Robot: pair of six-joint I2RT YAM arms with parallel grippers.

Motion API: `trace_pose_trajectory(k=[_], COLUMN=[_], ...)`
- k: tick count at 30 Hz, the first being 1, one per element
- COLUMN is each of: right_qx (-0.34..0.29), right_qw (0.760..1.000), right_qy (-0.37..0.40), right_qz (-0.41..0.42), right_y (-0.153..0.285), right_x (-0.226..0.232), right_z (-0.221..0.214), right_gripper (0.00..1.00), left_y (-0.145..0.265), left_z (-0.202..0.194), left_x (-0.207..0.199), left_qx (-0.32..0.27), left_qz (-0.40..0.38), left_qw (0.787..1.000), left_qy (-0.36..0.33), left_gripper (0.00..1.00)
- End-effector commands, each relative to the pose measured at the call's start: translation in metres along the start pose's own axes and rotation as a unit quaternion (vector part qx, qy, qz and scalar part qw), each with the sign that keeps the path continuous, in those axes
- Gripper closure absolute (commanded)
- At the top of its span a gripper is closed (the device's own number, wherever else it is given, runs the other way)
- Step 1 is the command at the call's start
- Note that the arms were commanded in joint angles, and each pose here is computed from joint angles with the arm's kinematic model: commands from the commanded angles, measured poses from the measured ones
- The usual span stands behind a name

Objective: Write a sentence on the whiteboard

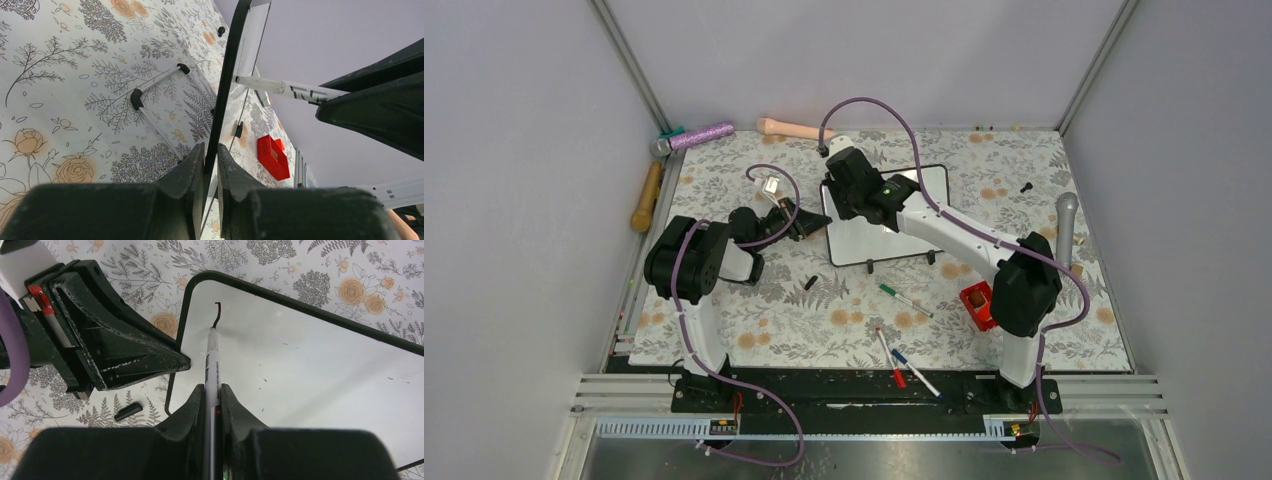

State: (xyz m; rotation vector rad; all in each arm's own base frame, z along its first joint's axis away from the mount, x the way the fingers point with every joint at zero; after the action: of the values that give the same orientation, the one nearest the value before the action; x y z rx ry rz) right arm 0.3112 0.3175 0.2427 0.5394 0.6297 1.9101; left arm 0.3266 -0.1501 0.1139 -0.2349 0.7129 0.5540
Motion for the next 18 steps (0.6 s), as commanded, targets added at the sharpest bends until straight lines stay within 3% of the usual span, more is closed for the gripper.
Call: trace_pose_trajectory(k=[1, 18], right_qx=[-0.007, -0.007], right_qw=[1.0, 1.0], right_qy=[-0.008, -0.017], right_qz=[0.002, 0.019], right_y=[0.013, 0.026], right_x=[-0.002, -0.002], right_z=[0.001, 0.0], right_gripper=[1.0, 1.0], left_y=[-0.001, 0.0], left_z=[0.011, 0.011], left_x=[-0.01, -0.012], left_qx=[-0.017, -0.017], left_qz=[-0.032, -0.033], left_qw=[0.999, 0.998], left_qy=[-0.038, -0.04], left_gripper=[0.96, 0.96])
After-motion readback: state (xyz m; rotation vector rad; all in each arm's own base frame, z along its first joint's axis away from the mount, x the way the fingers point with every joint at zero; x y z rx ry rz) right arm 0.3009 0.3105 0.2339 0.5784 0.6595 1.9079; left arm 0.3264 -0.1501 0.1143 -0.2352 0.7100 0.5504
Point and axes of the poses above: each gripper's point midway between its finger pads, its own y axis back along the fingers, its own x axis along the line the jaws close on, z = x × y, the point moved 9 cm from there along y, back along the fingers, and after that the axes turned 9 degrees about -y, right-handed, at the moved point
